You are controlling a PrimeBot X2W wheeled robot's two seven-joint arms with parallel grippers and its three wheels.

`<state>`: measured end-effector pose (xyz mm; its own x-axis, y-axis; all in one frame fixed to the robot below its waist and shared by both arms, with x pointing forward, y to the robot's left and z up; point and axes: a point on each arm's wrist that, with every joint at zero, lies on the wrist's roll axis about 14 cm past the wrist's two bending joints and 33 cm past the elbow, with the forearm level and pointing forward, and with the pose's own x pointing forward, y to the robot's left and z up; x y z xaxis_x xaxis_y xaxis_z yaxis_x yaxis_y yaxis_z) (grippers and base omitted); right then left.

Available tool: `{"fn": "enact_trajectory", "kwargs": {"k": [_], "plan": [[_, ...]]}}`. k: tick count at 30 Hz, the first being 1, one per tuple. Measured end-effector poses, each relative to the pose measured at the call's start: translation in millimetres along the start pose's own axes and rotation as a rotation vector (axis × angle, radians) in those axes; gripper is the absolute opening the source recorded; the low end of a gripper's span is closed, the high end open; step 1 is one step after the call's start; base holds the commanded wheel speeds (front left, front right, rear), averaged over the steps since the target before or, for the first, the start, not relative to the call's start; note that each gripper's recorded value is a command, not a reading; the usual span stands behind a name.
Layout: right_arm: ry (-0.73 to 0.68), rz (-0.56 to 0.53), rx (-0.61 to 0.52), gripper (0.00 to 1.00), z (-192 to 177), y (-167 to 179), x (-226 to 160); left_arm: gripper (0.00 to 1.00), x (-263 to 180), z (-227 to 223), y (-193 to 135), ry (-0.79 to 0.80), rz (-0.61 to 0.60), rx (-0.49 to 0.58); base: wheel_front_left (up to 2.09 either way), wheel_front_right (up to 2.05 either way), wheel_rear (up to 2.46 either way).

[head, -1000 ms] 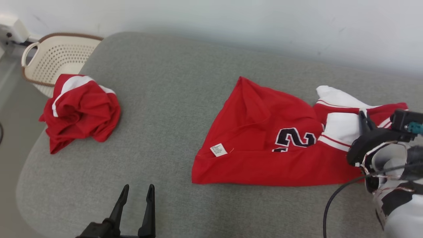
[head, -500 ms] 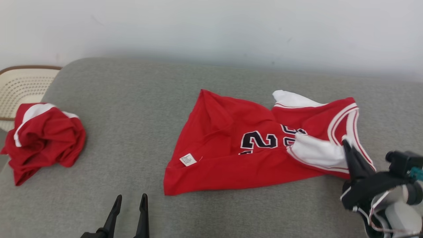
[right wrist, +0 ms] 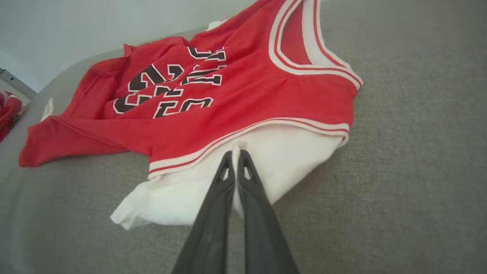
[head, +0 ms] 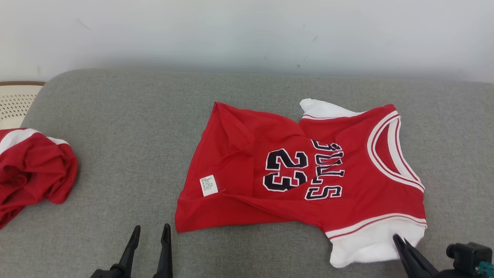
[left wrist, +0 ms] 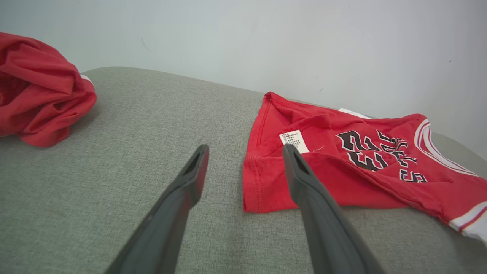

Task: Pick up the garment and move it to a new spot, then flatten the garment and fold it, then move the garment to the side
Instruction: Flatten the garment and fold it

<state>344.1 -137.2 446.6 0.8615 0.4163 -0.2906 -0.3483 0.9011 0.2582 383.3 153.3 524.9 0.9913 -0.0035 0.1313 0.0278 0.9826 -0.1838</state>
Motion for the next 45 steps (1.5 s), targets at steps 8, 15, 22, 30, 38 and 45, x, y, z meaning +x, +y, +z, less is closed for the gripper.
{"fn": "enact_trajectory", "kwargs": {"k": [8, 15, 22, 30, 38, 45], "plan": [[0.042, -0.037, -0.011, 0.67, -12.4, -8.3, -10.1, 1.00, 0.5, 2.0, 0.6, -0.006, 0.000, 0.000, 0.00, 0.00, 0.00], [-0.122, -0.073, -0.022, 1.00, 21.5, -14.3, -10.5, 1.00, -2.4, 6.2, 3.9, -0.016, 0.009, 0.005, 0.00, 0.00, 0.00], [-0.260, -0.103, -0.054, 1.00, 49.9, -15.0, -10.3, 1.00, -6.0, 10.5, 5.8, -0.027, 0.015, 0.007, 0.00, 0.00, 0.00], [-0.368, -0.179, -0.087, 1.00, 64.6, -19.8, -15.9, 1.00, -14.0, 15.9, 9.2, -0.040, 0.025, 0.016, 0.00, 0.00, 0.00], [-0.439, -0.266, -0.098, 1.00, 71.1, -24.5, -27.1, 1.00, -23.3, 16.2, 6.5, -0.039, 0.016, 0.034, 0.00, 0.00, 0.00], [-0.423, -0.248, -0.090, 1.00, 59.3, -10.9, -27.6, 1.00, -22.6, 22.5, 6.3, -0.060, 0.012, 0.066, 0.00, 0.00, 0.00]]}}
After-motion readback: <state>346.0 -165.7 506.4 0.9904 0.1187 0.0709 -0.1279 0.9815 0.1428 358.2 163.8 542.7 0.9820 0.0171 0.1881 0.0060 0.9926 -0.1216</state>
